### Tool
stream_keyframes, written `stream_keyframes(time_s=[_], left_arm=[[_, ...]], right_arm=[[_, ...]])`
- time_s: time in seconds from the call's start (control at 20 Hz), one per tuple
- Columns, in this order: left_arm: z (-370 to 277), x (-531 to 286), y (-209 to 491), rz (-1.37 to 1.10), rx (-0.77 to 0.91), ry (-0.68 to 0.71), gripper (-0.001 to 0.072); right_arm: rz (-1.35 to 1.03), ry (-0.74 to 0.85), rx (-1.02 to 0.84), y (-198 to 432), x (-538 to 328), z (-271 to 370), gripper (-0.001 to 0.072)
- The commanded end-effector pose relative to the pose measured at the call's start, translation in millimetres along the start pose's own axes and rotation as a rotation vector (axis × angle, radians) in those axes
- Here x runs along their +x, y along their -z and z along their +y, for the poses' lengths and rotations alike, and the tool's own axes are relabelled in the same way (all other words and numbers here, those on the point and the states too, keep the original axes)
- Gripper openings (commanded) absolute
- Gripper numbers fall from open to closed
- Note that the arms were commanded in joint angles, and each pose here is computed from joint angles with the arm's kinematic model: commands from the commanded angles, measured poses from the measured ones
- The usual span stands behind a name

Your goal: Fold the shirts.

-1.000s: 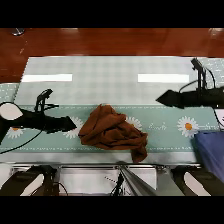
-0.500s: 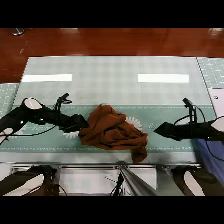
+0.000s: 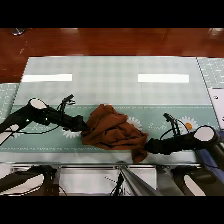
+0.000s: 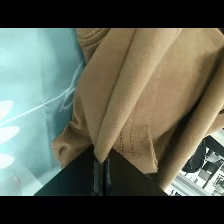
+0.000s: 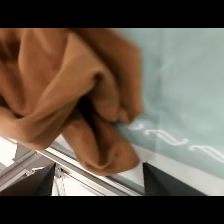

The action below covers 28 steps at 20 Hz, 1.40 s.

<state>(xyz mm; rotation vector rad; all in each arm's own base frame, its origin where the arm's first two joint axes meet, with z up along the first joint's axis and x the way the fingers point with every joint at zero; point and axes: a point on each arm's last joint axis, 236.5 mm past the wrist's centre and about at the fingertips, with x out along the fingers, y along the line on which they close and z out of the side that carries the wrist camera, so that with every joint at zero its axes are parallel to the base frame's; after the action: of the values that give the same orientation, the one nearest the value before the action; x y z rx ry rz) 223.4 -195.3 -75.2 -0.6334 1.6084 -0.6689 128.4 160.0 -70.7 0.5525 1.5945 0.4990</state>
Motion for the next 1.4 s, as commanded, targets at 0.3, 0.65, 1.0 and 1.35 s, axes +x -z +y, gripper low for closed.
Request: stream_keyframes(time_s=[0.3,0.65,1.0,1.35], left_arm=[[-0.7,0.5,0.0,0.002,0.007,0.003,0.002],[-42.6,-48.2,-37.7,-0.141,0.11,0.057,0.0019],[-296.1,-355.3,-99.3,-1.099,0.613,0.153,0.0019],[-410.4,-511.9,97.8,-1.69,1.027,-0.162,0.0018]], right_arm=[[-0.053,0.011,-0.038,-13.5,44.2,23.4,0.0515],[-0.154,-0.009,-0.281,-61.5,-13.1,84.1,0.0026],[-1.082,0.037,-0.663,-149.2,-385.2,268.8,0.0026],[-1.41,0.077,-0.954,2.4,-508.1,346.6,0.0026]])
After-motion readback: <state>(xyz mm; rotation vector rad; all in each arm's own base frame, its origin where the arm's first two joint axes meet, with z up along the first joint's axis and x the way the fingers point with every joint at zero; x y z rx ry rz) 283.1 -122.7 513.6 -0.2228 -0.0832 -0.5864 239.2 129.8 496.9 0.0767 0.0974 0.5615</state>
